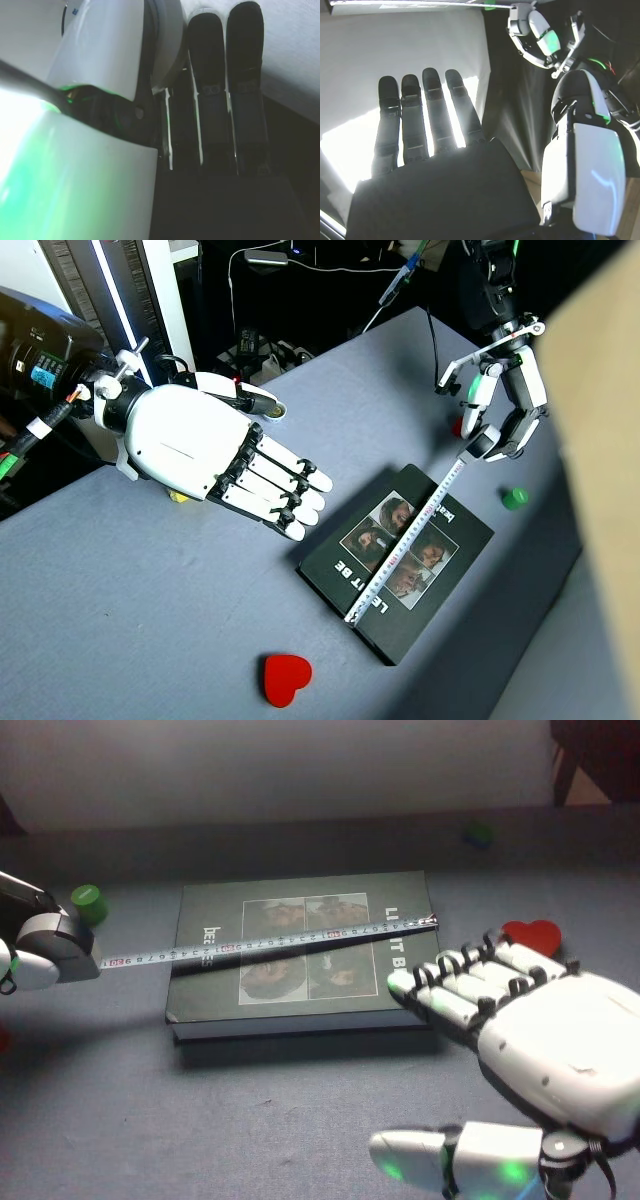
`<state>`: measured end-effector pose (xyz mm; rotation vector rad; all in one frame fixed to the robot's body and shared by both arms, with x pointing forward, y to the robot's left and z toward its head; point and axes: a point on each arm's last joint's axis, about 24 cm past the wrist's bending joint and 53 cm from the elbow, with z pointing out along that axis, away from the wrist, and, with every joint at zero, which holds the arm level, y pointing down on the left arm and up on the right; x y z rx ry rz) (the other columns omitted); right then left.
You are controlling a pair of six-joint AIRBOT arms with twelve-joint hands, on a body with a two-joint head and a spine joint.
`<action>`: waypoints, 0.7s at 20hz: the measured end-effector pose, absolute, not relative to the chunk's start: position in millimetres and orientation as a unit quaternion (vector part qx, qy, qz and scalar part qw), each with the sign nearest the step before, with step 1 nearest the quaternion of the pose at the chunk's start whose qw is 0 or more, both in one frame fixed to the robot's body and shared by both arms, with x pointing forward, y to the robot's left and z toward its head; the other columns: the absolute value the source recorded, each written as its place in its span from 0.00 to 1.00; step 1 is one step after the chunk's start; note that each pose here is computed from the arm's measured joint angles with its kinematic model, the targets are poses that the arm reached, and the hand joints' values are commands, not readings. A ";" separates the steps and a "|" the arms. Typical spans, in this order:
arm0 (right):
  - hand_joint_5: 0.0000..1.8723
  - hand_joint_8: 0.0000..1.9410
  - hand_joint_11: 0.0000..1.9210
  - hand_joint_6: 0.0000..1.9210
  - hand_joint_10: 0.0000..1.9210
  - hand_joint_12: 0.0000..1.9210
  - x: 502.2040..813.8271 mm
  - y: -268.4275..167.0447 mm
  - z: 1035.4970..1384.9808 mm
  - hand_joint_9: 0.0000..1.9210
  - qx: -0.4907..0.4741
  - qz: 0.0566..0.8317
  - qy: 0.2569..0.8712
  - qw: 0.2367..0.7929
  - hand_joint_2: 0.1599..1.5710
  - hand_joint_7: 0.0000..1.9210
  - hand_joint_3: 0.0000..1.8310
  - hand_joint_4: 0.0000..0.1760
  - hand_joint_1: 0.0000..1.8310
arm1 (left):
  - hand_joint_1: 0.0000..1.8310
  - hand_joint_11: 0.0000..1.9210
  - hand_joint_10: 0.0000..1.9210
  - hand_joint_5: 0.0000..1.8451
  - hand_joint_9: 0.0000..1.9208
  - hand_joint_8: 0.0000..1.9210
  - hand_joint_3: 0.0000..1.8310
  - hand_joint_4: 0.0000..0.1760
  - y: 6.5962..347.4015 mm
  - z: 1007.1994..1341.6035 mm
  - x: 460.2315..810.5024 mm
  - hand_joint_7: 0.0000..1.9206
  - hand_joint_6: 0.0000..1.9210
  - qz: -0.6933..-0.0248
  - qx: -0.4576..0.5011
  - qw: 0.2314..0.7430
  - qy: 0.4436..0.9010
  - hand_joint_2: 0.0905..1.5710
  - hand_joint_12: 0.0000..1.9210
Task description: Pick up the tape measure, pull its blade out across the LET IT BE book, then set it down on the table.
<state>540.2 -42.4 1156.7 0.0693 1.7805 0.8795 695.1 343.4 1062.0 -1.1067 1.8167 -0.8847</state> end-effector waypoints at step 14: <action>0.09 0.00 0.00 0.00 0.00 0.36 537.5 -43.4 1154.5 0.08 0.024 0.368 0.747 0.554 0.62 0.09 0.00 0.00 0.00 | 0.75 0.44 0.62 0.49 0.51 0.48 0.00 0.00 302.8 1079.5 665.0 0.51 0.50 -0.375 -0.412 0.388 0.734 0.69 0.57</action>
